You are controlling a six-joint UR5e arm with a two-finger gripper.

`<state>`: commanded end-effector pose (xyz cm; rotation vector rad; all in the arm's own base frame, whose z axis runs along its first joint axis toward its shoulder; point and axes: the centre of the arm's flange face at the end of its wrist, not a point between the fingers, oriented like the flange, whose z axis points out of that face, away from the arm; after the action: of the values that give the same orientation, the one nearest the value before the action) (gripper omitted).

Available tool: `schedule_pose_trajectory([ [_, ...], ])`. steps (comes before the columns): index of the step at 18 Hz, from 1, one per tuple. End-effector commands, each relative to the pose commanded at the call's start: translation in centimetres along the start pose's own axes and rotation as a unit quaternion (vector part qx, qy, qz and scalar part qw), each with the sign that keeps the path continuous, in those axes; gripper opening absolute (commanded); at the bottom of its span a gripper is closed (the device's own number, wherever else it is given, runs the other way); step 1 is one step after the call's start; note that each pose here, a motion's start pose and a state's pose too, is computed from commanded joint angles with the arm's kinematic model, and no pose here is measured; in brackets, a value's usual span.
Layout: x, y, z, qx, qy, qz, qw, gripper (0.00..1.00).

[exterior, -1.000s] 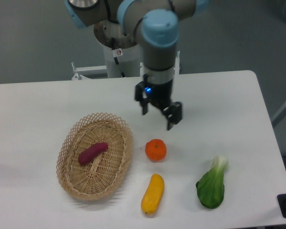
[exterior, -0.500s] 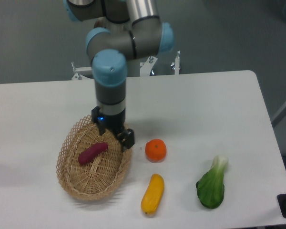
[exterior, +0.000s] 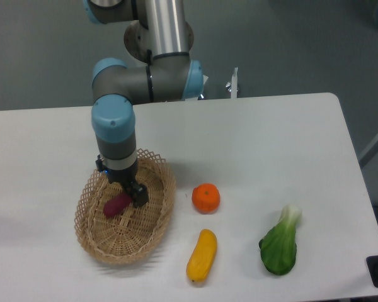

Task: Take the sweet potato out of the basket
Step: 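Lower the gripper into the basket and close on the sweet potato, then lift the sweet potato out of the basket and carry it away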

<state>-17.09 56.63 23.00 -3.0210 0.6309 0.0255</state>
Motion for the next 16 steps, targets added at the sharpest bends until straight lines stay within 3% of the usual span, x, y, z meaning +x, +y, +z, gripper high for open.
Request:
schedule_pose_trajectory([
  [10, 0.0, -1.0, 2.8, -0.014, -0.003, -0.011, 0.9998, 0.97],
  [14, -0.2, -1.0, 2.6, -0.019, -0.01, -0.008, 0.9997, 0.45],
  [16, -0.3, -0.9, 2.5, -0.022, -0.014, -0.006, 0.9997, 0.32],
])
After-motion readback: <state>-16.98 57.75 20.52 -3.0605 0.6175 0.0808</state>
